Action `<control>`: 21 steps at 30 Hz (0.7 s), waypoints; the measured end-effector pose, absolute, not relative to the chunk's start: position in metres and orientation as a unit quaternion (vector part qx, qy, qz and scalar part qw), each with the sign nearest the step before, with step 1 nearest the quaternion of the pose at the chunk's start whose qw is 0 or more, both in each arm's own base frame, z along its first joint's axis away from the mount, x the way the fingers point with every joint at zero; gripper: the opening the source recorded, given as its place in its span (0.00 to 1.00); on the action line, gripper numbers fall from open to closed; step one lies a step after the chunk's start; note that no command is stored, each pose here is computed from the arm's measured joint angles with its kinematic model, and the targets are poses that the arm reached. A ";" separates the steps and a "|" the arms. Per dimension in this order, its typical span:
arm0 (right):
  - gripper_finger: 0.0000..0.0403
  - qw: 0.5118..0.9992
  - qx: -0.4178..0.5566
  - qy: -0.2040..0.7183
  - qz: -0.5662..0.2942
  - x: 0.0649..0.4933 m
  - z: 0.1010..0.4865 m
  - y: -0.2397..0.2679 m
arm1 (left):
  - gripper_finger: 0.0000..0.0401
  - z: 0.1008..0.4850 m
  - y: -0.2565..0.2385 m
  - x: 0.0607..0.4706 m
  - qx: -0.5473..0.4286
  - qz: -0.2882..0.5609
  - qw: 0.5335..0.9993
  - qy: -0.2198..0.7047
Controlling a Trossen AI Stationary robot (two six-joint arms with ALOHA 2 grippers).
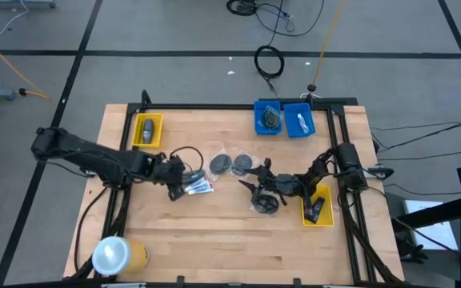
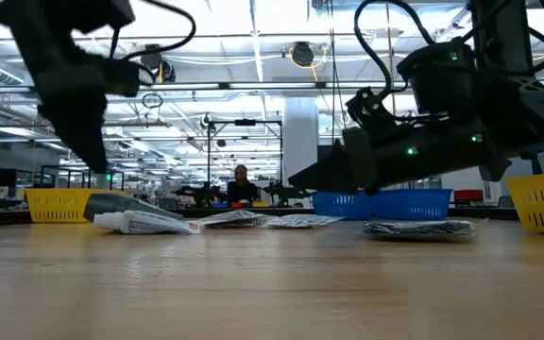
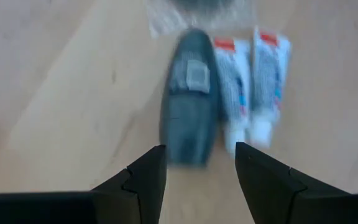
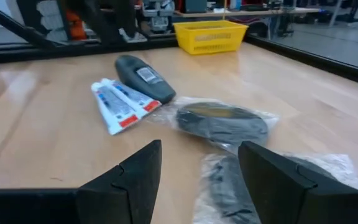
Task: Pick & Place Travel size toiletries
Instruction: Put the black roll-on deodorant into the left bin
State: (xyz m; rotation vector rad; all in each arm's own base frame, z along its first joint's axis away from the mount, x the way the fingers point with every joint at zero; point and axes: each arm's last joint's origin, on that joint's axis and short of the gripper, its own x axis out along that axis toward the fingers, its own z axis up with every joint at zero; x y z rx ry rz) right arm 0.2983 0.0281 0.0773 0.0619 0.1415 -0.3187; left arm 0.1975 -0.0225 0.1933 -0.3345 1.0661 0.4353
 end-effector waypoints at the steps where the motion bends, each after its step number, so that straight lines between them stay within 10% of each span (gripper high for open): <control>1: 0.51 0.984 0.031 0.071 -0.161 0.298 0.077 0.026 | 0.47 0.187 -0.024 0.199 -0.152 0.209 0.837 0.482; 21: 0.51 0.982 0.039 0.077 -0.168 0.299 0.075 0.021 | 0.72 0.125 -0.010 0.188 -0.143 0.203 0.892 0.377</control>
